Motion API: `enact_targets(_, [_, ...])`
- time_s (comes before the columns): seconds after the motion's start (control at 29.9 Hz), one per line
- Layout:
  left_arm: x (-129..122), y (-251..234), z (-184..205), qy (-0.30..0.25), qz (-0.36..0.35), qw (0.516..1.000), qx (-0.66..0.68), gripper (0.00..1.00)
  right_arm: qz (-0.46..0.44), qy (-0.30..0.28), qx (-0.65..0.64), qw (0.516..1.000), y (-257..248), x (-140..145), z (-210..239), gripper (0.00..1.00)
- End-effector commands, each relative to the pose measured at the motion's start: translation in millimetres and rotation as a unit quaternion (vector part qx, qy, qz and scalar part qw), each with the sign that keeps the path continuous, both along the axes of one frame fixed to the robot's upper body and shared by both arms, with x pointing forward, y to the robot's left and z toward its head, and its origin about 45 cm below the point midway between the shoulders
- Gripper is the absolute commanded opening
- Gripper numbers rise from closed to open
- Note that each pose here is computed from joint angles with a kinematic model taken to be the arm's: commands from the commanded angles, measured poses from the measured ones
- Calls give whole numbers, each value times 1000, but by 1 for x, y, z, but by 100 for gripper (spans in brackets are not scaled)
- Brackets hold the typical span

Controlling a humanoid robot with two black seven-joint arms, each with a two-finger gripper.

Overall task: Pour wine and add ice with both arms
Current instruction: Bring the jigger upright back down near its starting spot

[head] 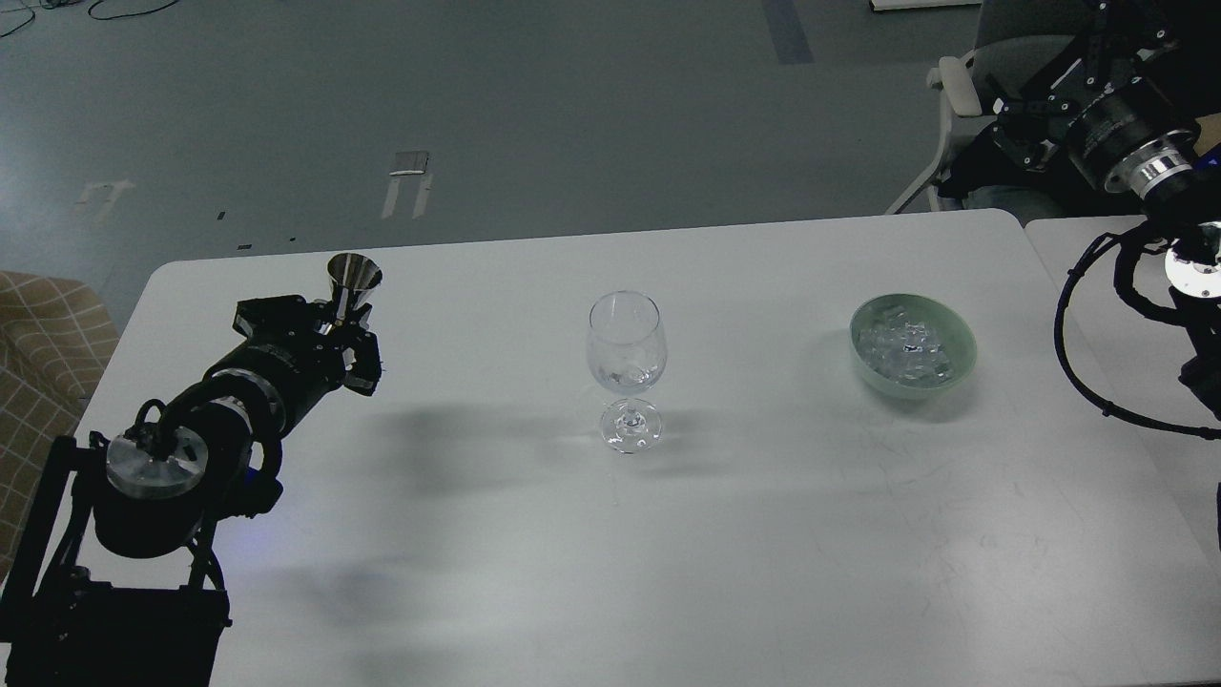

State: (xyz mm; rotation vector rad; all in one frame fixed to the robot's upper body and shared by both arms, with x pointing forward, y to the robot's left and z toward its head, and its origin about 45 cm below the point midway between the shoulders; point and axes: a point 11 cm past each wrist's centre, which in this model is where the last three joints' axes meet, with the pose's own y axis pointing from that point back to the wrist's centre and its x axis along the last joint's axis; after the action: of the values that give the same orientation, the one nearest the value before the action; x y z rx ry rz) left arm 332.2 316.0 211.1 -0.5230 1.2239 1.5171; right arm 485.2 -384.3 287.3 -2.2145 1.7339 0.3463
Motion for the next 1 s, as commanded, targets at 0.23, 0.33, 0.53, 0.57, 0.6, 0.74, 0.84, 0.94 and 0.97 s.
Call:
enact_targets(0.23, [-15,27,-33,-68,53,994,-74,0,-1,3,-1,1000,-2,-1,-2,100])
enact_targets(0.33, [-15,32,-43,-97,52,990,-89,0,-1,3,-1,1000,-2,-1,-2,100])
enact_targets(0.53, [-20,44,-76,-124,58,985,-100,0,-1,3,-1,1000,-1,-1,-2,100])
enact_targets(0.57, [-20,46,-80,-121,61,986,-100,0,-1,3,-1,1000,-2,-1,-2,100])
enact_targets(0.6, [-22,48,-88,-116,65,986,-100,0,0,3,-1,1000,0,-1,-3,100])
enact_targets(0.74, [-28,53,-100,-129,61,985,-99,0,0,4,-1,1000,0,-1,-4,100])
enact_targets(0.84, [-29,56,-105,-129,69,983,-107,0,0,5,-2,1000,-1,-1,-4,100])
enact_targets(0.94, [-24,57,-102,-136,77,980,-121,0,1,4,-1,1000,1,-1,-4,100])
enact_targets(0.97, [-23,57,-101,-137,78,980,-123,0,0,5,-1,1000,0,-1,-4,100])
